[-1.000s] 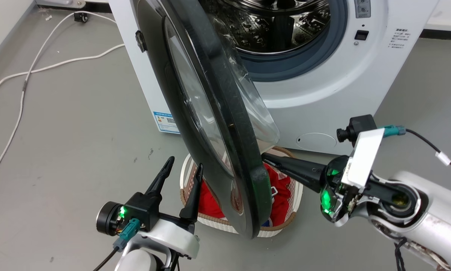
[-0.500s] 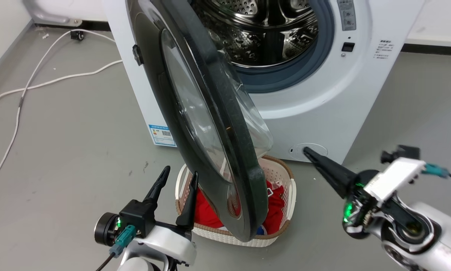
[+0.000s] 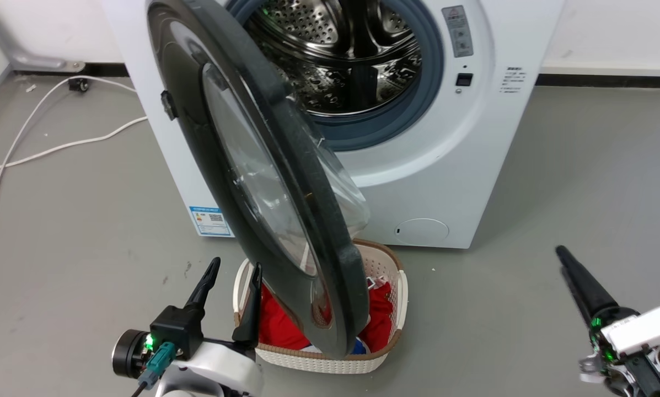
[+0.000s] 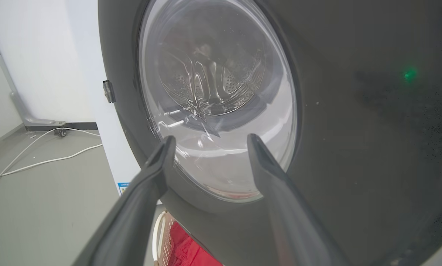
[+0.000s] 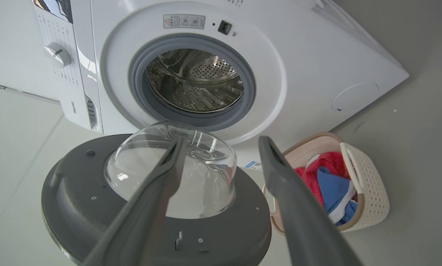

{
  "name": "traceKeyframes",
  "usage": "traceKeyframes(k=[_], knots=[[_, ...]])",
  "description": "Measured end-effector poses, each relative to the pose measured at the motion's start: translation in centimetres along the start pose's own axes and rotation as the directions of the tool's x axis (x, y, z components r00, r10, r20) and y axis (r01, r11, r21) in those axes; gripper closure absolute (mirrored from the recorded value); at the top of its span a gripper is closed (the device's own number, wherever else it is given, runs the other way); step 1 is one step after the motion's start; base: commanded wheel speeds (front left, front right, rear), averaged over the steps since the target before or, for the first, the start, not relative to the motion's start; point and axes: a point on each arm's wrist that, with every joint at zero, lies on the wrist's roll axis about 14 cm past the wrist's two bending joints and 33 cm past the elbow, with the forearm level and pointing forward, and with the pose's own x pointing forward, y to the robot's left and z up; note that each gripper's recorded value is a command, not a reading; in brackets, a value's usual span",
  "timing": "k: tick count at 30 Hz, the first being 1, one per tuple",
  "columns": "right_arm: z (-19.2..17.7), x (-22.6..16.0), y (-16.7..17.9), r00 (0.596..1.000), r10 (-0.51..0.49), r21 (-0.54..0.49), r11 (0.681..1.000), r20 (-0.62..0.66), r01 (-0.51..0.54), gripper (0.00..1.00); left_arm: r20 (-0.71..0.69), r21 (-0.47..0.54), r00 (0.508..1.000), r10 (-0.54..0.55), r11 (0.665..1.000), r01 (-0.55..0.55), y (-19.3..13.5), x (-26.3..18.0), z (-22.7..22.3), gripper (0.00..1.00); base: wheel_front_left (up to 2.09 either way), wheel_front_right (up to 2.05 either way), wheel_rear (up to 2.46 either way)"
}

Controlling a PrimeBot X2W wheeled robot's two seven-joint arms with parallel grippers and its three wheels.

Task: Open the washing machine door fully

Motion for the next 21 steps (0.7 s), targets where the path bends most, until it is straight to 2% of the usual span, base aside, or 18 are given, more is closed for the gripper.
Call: traceKeyframes(k=[2, 5, 6, 7, 8, 9, 11, 12, 13, 14, 15, 20, 21], knots=[[1.6, -0.7, -1.2, 0.998, -0.015, -0.105, 0.994, 0.063, 0.021, 0.00, -0.002, 0.004, 1.000, -0.004, 1.000, 0.004, 0.0, -0.1, 0.0, 0.00, 0.00, 0.00, 0.00], [3.9, -1.5, -1.9, 0.988, -0.004, -0.283, 0.958, 0.155, 0.048, 0.00, -0.002, 0.013, 1.000, 0.000, 1.000, 0.000, 0.2, -0.2, 0.0, 0.00, 0.00, 0.00, 0.00], [3.9, -1.5, -1.9, 0.988, -0.004, -0.283, 0.958, 0.155, 0.048, 0.00, -0.002, 0.013, 1.000, 0.000, 1.000, 0.000, 0.2, -0.2, 0.0, 0.00, 0.00, 0.00, 0.00], [4.4, -1.7, -1.8, 0.983, 0.008, -0.341, 0.939, 0.181, 0.055, 0.00, 0.001, 0.011, 1.000, 0.001, 1.000, -0.001, 0.2, -0.1, 0.1, 0.00, 0.00, 0.00, 0.00], [5.6, -2.2, -1.6, 0.973, 0.038, -0.476, 0.876, 0.227, 0.077, 0.00, 0.005, 0.015, 1.000, 0.000, 1.000, 0.000, 0.2, -0.1, 0.3, 0.00, 0.00, 0.00, 0.00], [6.0, -2.5, -1.3, 0.966, 0.054, -0.525, 0.847, 0.251, 0.089, 0.00, 0.006, 0.017, 1.000, 0.000, 1.000, 0.000, 0.2, -0.1, 0.3, 0.00, 0.00, 0.00, 0.00], [5.9, -3.0, -0.4, 0.954, 0.091, -0.590, 0.801, 0.285, 0.100, 0.00, 0.008, 0.019, 1.000, -0.008, 1.000, 0.007, -0.1, -0.1, 0.4, 0.00, 0.00, 0.00, 0.00], [5.9, -3.0, -0.4, 0.954, 0.091, -0.590, 0.801, 0.285, 0.100, 0.00, 0.008, 0.019, 1.000, -0.008, 1.000, 0.007, -0.1, -0.1, 0.4, 0.00, 0.00, 0.00, 0.00], [5.5, -3.6, 0.2, 0.945, 0.118, -0.646, 0.755, 0.305, 0.114, 0.00, 0.006, 0.022, 1.000, -0.014, 1.000, 0.014, -0.2, -0.1, 0.4, 0.00, 0.00, 0.00, 0.00], [5.4, -3.9, 0.6, 0.940, 0.132, -0.675, 0.728, 0.315, 0.124, 0.00, 0.006, 0.022, 1.000, -0.018, 1.000, 0.018, -0.3, -0.1, 0.4, 0.00, 0.00, 0.00, 0.00], [5.4, -3.9, 0.6, 0.940, 0.132, -0.675, 0.728, 0.315, 0.124, 0.00, 0.006, 0.022, 1.000, -0.018, 1.000, 0.018, -0.3, -0.1, 0.4, 0.00, 0.00, 0.00, 0.00], [4.8, -4.6, 3.4, 0.930, 0.184, -0.804, 0.572, 0.319, 0.162, 0.00, -0.002, 0.031, 1.000, -0.028, 0.999, 0.028, -0.4, 0.0, 0.3, 0.00, 0.00, 0.00, 0.00], [4.5, -4.7, 3.8, 0.931, 0.182, -0.817, 0.552, 0.317, 0.170, 0.00, -0.003, 0.036, 1.000, -0.028, 0.999, 0.028, -0.4, -0.1, 0.3, 0.00, 0.00, 0.00, 0.00]])
